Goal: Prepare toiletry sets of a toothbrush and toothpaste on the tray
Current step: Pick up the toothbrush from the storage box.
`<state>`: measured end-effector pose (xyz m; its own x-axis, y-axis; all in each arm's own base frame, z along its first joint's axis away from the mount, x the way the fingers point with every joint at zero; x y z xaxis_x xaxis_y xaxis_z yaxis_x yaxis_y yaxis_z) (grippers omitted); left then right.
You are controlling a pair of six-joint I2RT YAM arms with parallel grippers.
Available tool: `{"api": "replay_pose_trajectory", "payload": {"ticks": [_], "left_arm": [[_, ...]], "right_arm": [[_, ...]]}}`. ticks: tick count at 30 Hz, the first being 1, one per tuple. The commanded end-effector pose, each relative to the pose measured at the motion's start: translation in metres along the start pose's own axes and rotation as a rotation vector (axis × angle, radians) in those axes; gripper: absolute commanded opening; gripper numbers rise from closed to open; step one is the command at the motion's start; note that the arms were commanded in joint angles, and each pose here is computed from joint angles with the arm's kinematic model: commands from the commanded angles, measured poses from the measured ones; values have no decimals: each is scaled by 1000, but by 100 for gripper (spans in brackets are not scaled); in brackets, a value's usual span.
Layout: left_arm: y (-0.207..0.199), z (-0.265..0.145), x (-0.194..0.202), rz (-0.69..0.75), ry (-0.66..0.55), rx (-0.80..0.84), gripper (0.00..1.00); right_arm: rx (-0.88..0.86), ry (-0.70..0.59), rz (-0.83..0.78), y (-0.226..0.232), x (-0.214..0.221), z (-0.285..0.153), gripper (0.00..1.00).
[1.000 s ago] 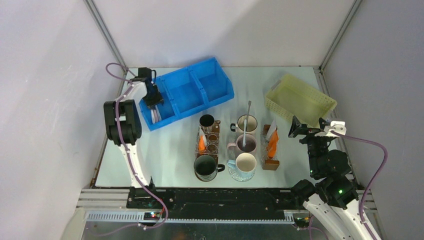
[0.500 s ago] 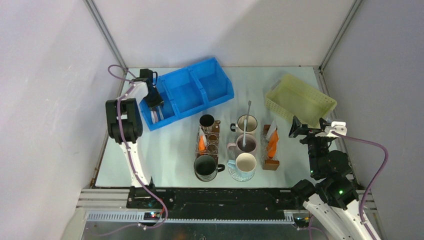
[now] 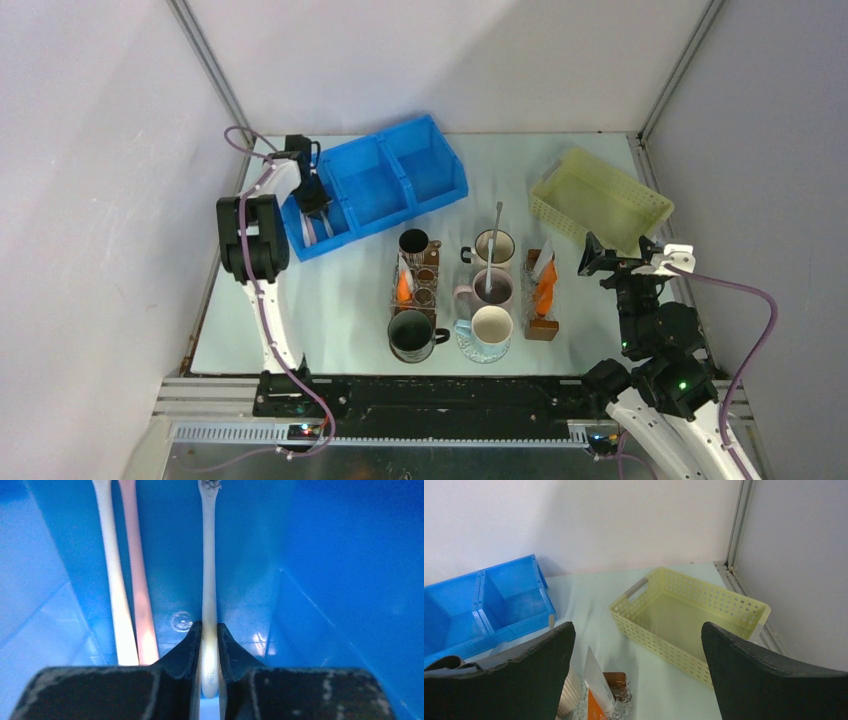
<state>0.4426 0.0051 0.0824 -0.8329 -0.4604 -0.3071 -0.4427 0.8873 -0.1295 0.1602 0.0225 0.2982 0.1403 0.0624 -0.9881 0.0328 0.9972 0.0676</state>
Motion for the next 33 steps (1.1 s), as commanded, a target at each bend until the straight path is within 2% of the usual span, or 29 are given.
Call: {"api": "replay_pose_trajectory", "payload": {"ticks": [1,3,5,22,28,33], "left_arm": [[-13,-11,-4,10,-13,73,9],[-14,-12,-5,3,-21,79,2],[-14,-16,-6,-6,-41,88,0],[-10,-89,-18,-52,-381,161,0],[-13,-134,-15,-34,-559,245,0],[-24,-189,-5,2,-732,352,0]], "right_arm": [[-1,-23,11,-1,-4,-1,99],[-2,-24,11,-1,-5,-1,99],[-1,-23,11,-1,-4,-2,99],[-11,-40,27,-2,-8,-4,99],[-26,-47,31,0,-9,-5,99],[-41,-58,36,1,-11,-6,99]]}}
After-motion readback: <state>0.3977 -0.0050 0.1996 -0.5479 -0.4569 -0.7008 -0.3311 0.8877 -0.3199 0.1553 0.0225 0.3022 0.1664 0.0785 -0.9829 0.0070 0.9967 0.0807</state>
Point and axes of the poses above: each gripper's point midway between its finger pads, its own z axis out along the fingers, its own y axis along the line the jaws close on, x = y × z, the point moved 6 cm from there along -z, back along the fingers, and after that the axes turned 2 degrees about -z, right-handed, at the moved point
